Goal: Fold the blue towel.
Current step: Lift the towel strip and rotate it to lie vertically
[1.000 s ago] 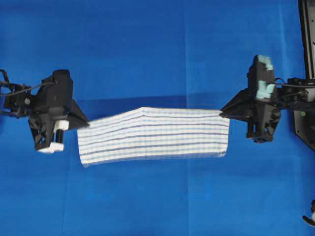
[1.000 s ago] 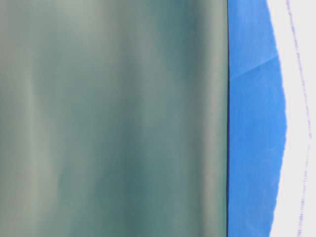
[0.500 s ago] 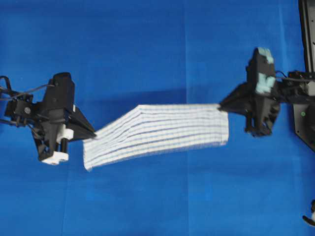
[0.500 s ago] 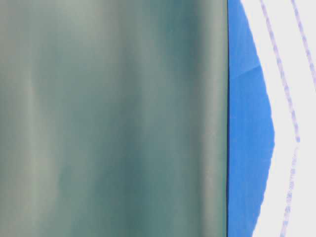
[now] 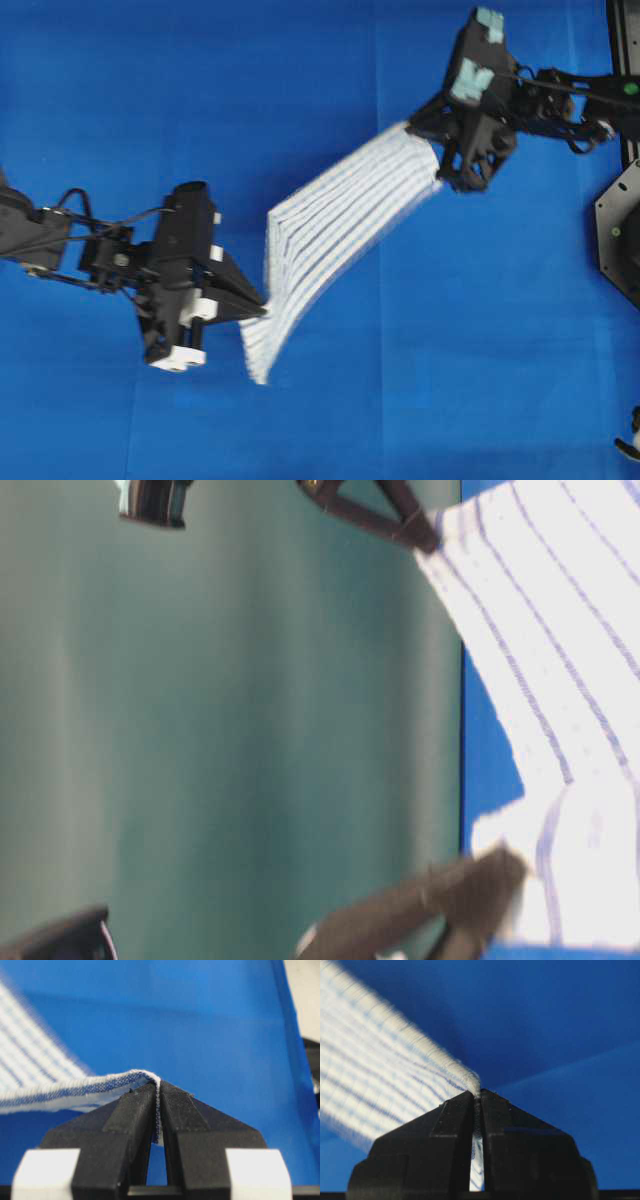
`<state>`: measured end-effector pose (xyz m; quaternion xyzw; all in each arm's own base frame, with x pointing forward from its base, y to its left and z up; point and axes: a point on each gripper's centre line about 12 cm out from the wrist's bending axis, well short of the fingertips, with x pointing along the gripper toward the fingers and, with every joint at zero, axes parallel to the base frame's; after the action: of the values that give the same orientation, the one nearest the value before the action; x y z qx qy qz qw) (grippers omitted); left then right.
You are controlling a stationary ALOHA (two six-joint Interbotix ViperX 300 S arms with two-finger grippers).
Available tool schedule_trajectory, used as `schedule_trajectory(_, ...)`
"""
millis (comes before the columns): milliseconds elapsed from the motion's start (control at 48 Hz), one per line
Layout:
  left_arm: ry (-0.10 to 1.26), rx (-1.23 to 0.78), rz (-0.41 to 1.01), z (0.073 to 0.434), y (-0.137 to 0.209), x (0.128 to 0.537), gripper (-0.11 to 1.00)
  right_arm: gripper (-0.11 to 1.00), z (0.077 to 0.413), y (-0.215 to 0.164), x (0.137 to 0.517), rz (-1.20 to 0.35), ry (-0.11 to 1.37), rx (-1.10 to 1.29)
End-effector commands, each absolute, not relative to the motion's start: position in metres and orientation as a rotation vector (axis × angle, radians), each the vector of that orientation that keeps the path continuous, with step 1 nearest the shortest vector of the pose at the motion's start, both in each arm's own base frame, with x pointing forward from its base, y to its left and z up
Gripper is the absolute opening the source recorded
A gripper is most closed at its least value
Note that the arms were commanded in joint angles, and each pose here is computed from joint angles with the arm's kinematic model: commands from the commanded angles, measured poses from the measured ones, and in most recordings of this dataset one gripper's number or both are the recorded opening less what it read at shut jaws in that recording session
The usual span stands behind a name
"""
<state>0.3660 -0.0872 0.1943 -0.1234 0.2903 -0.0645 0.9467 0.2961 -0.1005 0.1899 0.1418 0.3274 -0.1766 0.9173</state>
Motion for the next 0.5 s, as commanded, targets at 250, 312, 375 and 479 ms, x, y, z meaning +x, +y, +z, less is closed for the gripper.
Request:
schedule_trajectory(250, 0.5, -0.267, -0.142, 0.208, -0.1, 0.429, 0.02, 0.04, 0.218, -0.143, 0.325, -0.422, 0.586, 0.209)
schedule_trajectory(312, 0.489, -0.267, -0.142, 0.21, -0.101, 0.439, 0.02, 0.04, 0.221, -0.148, 0.328, -0.429, 0.579, 0.197)
schedule_trajectory(375, 0.475, -0.27, -0.142, 0.211, -0.103, 0.45, 0.02, 0.04, 0.223, -0.152, 0.33, -0.434, 0.575, 0.186)
schedule_trajectory(479, 0.452, -0.267, -0.147, 0.214, -0.106, 0.464, 0.02, 0.04, 0.227, -0.159, 0.332, -0.444, 0.569, 0.171)
